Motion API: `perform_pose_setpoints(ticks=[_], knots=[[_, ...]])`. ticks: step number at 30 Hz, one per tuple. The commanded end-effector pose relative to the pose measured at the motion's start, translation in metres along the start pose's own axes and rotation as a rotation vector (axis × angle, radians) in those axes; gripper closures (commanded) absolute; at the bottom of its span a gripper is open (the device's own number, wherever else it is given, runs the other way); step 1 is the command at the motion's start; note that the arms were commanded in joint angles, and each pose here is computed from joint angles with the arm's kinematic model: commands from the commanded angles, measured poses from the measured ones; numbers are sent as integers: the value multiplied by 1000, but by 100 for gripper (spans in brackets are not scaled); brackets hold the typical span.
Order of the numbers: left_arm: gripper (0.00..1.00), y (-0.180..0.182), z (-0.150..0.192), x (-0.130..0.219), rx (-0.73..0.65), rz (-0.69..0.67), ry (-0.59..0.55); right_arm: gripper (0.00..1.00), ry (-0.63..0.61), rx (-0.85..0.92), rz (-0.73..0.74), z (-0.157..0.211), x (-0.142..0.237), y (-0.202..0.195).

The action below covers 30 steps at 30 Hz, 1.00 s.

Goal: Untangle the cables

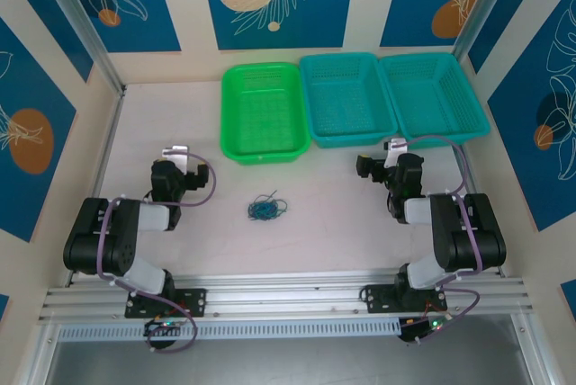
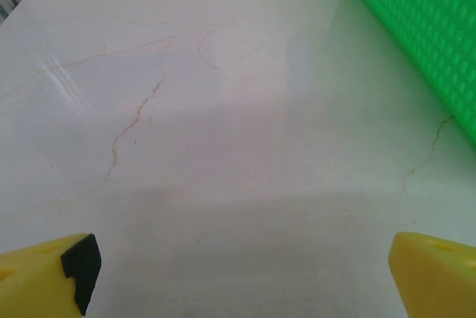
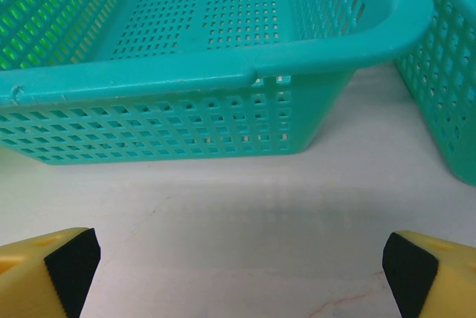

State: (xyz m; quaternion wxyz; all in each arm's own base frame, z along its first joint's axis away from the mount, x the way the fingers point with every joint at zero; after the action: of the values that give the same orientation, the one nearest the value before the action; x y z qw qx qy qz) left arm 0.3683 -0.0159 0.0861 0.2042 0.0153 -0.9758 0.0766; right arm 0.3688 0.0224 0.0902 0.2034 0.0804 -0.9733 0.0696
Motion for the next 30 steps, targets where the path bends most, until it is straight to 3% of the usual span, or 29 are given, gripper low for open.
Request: perform_pose_setpoints(ticks=[1, 7, 12, 16, 20, 24, 30], knots=[[0, -4, -13, 3, 0, 10, -67, 1, -58, 5, 33, -26, 8, -5], [0, 12, -34, 40, 68, -86, -162, 1, -95, -163, 106, -45, 66, -12], [3, 15, -56, 71, 220, -113, -167, 1, 2, -346, -27, -66, 114, 11], [10, -8, -68, 92, 411, -7, -33, 1, 149, -433, -318, -80, 139, 63], [17, -55, -61, 105, 545, 158, 209, 1, 327, -371, -569, -76, 153, 133], [19, -115, -34, 118, 440, 274, 437, 1, 492, -268, -701, -59, 149, 195], [23, -169, 11, 121, 344, 354, 666, 1, 618, -165, -710, -30, 117, 253]])
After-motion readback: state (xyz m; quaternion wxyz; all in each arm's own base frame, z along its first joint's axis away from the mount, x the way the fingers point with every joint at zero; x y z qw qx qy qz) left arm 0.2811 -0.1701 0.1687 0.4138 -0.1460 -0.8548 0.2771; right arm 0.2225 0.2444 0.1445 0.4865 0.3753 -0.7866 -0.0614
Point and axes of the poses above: each hand's point on the last joint's axis, 136 mm out from that joint toward the fingers, its own x axis back along the fingers, its own y axis along the line the jaws close on, z = x × y, the point moved 2 cm from there along x, back along the fingers, and after that the axes turned 14 degrees about x, right-handed, at the moved point
